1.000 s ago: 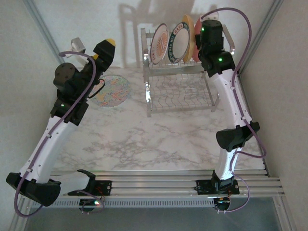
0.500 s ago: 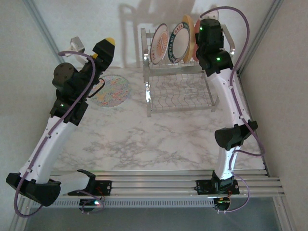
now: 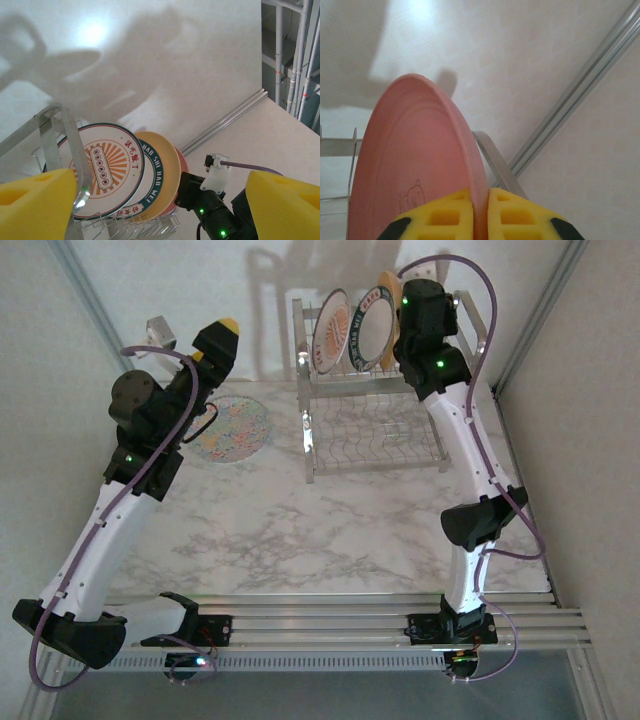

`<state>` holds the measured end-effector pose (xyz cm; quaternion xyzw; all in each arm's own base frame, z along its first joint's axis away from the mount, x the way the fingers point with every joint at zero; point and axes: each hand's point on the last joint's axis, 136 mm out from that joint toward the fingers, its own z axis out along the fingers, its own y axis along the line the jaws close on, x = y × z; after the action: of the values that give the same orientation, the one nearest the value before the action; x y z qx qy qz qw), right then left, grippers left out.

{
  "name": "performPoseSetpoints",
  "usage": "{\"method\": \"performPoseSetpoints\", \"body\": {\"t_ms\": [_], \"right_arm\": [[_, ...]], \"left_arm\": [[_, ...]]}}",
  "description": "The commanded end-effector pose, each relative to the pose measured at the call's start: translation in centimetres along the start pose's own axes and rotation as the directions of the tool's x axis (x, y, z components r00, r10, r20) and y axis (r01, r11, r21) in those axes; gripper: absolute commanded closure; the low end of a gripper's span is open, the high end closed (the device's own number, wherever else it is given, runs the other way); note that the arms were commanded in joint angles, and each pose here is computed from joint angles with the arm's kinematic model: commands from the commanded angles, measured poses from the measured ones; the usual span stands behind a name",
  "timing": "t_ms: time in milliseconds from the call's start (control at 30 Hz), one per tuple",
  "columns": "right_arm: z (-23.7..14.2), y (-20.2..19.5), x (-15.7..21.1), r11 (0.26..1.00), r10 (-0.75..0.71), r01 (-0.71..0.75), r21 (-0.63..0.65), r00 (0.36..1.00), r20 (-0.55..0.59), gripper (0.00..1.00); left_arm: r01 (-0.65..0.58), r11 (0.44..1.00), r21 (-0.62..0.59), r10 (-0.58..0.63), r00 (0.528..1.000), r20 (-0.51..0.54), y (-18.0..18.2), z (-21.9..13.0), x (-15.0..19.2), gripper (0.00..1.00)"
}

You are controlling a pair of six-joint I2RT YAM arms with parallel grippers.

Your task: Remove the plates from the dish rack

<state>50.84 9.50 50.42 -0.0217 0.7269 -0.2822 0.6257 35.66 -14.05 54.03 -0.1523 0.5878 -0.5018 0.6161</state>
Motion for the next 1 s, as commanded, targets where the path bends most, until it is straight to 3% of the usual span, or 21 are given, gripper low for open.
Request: {"method": "performPoseSetpoints", "body": {"t_ms": [0, 433, 967], "right_arm": [[-1.3, -2.3, -3.9, 0.996, 0.05, -0.058, 0.061, 0.992, 0.119, 1.0], [-2.1, -4.7, -5.6, 0.989, 0.002, -0.028, 0.146, 0.985, 0.174, 1.0], [-0.7, -7.9, -4.3, 0.963, -0.107, 0.069, 0.262, 0.985, 0.135, 1.0]], "left_arm": [[-0.003, 0.997, 0.074, 0.001, 1.0, 0.022, -2.8, -0.7, -1.1, 0.13], [0.0, 0.996, 0.086, -0.002, 1.0, 0.023, -3.2, -0.7, -1.3, 0.13], [0.002, 0.996, 0.091, -0.004, 1.0, 0.025, -3.6, -0.9, -1.5, 0.13]]}}
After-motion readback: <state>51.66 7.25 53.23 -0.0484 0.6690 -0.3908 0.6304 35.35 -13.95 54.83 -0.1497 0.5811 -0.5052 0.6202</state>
